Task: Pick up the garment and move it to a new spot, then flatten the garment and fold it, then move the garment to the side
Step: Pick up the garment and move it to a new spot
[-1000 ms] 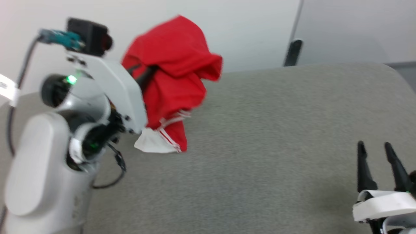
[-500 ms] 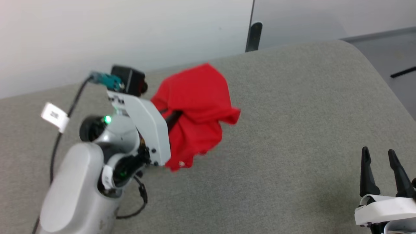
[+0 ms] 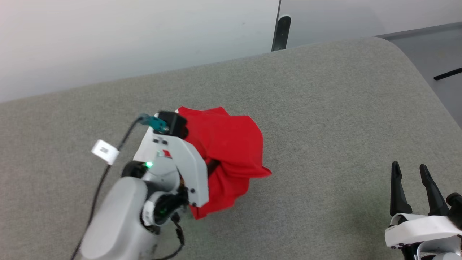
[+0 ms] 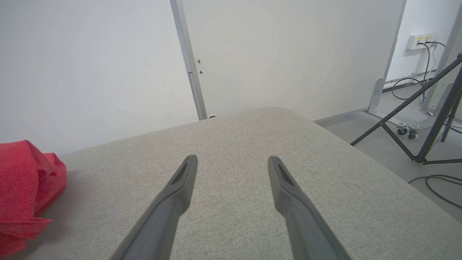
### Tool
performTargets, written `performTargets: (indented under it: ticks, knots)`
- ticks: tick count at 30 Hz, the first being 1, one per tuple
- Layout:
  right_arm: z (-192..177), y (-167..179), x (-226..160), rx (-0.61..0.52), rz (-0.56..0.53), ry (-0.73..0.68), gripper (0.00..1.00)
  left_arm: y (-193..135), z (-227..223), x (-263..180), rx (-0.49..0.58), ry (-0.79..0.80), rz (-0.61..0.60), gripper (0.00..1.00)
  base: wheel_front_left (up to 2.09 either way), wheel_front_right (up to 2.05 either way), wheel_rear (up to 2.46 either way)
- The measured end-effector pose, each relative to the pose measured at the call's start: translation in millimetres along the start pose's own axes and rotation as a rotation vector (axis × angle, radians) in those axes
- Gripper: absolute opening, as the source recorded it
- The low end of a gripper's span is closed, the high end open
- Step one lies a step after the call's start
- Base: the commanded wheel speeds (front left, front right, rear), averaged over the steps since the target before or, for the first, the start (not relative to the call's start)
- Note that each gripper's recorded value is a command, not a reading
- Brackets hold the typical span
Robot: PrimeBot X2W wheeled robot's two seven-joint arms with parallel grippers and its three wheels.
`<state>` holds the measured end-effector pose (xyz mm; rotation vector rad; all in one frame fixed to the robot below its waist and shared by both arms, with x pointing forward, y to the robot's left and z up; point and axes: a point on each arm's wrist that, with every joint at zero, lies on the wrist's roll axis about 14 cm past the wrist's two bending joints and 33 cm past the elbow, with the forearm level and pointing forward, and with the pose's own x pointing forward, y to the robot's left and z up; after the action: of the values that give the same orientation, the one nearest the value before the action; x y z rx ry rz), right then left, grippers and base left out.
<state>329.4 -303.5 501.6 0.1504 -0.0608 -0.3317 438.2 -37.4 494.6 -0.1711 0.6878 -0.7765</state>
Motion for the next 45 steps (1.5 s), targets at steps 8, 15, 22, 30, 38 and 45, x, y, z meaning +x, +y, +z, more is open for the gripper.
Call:
performTargets:
  ticks: [8,15,22,30,38,45]
  knots:
    - [-1.8,3.0,1.4,0.006,0.008,0.003,1.0,-16.4,-28.2,12.9,0.004,0.08,-0.033,0.51,0.0,0.0,0.0]
    - [2.9,9.4,0.3,0.006,0.031,-0.006,1.0,-25.3,-32.4,7.1,0.069,0.126,-0.041,1.0,0.0,0.0,0.0]
    - [10.5,25.7,1.8,-0.004,0.084,-0.025,1.0,-22.7,-9.6,-15.2,0.123,0.075,-0.012,1.0,0.0,0.0,0.0]
    - [20.2,49.2,2.8,-0.01,0.155,-0.052,1.0,-3.6,33.5,-62.7,0.136,-0.159,0.067,1.0,0.0,0.0,0.0]
    - [23.4,79.2,2.2,-0.008,0.248,-0.063,1.0,26.5,41.2,-118.3,0.139,-0.401,0.17,1.0,0.0,0.0,0.0]
    - [23.1,100.6,2.2,-0.013,0.313,-0.06,1.0,58.0,36.5,-168.6,0.161,-0.598,0.307,1.0,0.0,0.0,0.0]
